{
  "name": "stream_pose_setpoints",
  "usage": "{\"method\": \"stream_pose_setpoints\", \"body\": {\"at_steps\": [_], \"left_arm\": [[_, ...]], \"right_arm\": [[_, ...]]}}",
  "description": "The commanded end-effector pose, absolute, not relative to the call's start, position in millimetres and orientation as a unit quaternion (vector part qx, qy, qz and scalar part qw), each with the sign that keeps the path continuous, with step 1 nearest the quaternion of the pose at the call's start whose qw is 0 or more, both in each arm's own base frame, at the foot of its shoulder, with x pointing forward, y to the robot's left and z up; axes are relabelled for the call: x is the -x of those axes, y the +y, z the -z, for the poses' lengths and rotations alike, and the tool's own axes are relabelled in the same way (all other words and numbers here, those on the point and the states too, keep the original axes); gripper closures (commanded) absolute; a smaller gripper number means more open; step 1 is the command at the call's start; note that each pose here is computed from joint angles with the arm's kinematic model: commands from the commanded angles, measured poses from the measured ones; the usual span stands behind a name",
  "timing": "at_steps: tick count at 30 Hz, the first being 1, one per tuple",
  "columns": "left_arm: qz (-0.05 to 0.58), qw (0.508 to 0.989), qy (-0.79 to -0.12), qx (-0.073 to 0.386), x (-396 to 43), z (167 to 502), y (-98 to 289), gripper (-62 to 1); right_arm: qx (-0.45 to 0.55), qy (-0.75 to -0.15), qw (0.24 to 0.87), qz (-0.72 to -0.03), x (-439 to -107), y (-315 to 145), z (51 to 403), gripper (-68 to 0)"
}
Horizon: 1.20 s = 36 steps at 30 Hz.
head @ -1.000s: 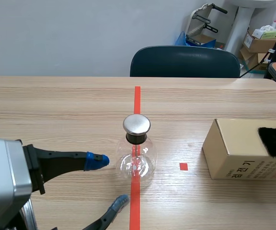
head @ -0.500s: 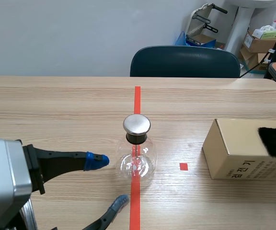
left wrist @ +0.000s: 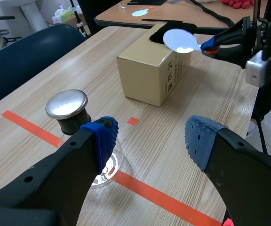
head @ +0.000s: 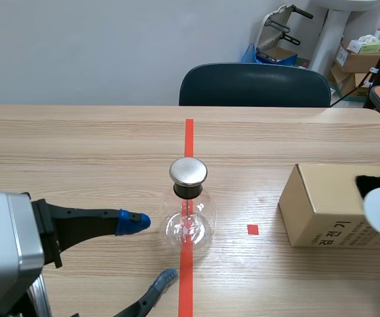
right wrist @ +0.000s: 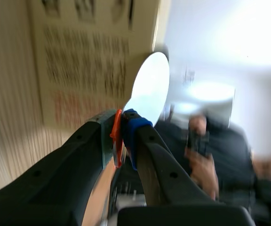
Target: Do the electroscope experiment
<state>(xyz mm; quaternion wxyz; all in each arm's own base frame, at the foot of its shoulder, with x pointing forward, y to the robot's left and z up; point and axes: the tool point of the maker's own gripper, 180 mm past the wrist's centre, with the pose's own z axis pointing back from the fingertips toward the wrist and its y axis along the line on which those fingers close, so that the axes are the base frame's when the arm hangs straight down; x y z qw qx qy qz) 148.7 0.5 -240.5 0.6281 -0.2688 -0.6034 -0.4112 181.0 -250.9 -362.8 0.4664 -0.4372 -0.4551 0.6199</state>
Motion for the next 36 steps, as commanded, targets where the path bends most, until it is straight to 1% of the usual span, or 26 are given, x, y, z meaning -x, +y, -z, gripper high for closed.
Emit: {"method": "stream_pose_setpoints", "body": {"at_steps": [1, 3, 5, 10, 12, 14, 19, 21, 26, 28, 31, 36], "left_arm": [[0.405, 0.621, -0.613, 0.274, -149.8, 233.6, -2.1, -34.1], [0.405, 0.621, -0.613, 0.274, -149.8, 233.6, -2.1, -34.1], [0.405, 0.621, -0.613, 0.274, -149.8, 233.6, -2.1, -34.1], [0.405, 0.621, -0.612, 0.274, -149.8, 233.6, -2.0, -34.1], [0.405, 0.621, -0.613, 0.274, -149.8, 233.6, -2.1, -34.1], [0.405, 0.621, -0.612, 0.274, -149.8, 233.6, -2.0, -34.1], [0.405, 0.621, -0.612, 0.274, -149.8, 233.6, -2.0, -34.1], [0.405, 0.621, -0.612, 0.274, -149.8, 233.6, -2.0, -34.1], [0.406, 0.621, -0.612, 0.274, -149.8, 233.7, -2.0, -34.1], [0.406, 0.621, -0.612, 0.274, -149.8, 233.7, -2.0, -34.1], [0.406, 0.621, -0.612, 0.274, -149.8, 233.7, -2.0, -34.1], [0.406, 0.621, -0.612, 0.274, -149.8, 233.7, -2.0, -34.1]], "right_arm": [[0.473, -0.43, 0.485, -0.597, -185.6, -274.3, 355.7, -1.7], [0.501, -0.407, 0.505, -0.574, -186.2, -291.2, 353.0, -1.7], [0.502, -0.405, 0.505, -0.573, -186.2, -291.9, 353.1, -1.7], [0.421, -0.47, 0.445, -0.635, -182.4, -243.7, 359.4, -1.7], [0.41, -0.479, 0.436, -0.643, -180.8, -237.4, 360.1, -1.7], [0.423, -0.47, 0.446, -0.633, -182.8, -244.6, 359.1, -1.7], [0.499, -0.411, 0.501, -0.576, -188.1, -288.3, 353.0, -1.7], [0.496, -0.413, 0.5, -0.578, -188.1, -287.0, 353.2, -1.7], [0.427, -0.468, 0.448, -0.631, -184.0, -245.8, 358.7, -1.7], [0.409, -0.48, 0.435, -0.642, -181.4, -236.4, 359.8, -1.7], [0.416, -0.476, 0.44, -0.638, -182.1, -239.9, 359.5, -1.7], [0.468, -0.437, 0.478, -0.601, -187.9, -269.2, 355.6, -1.7]]}}
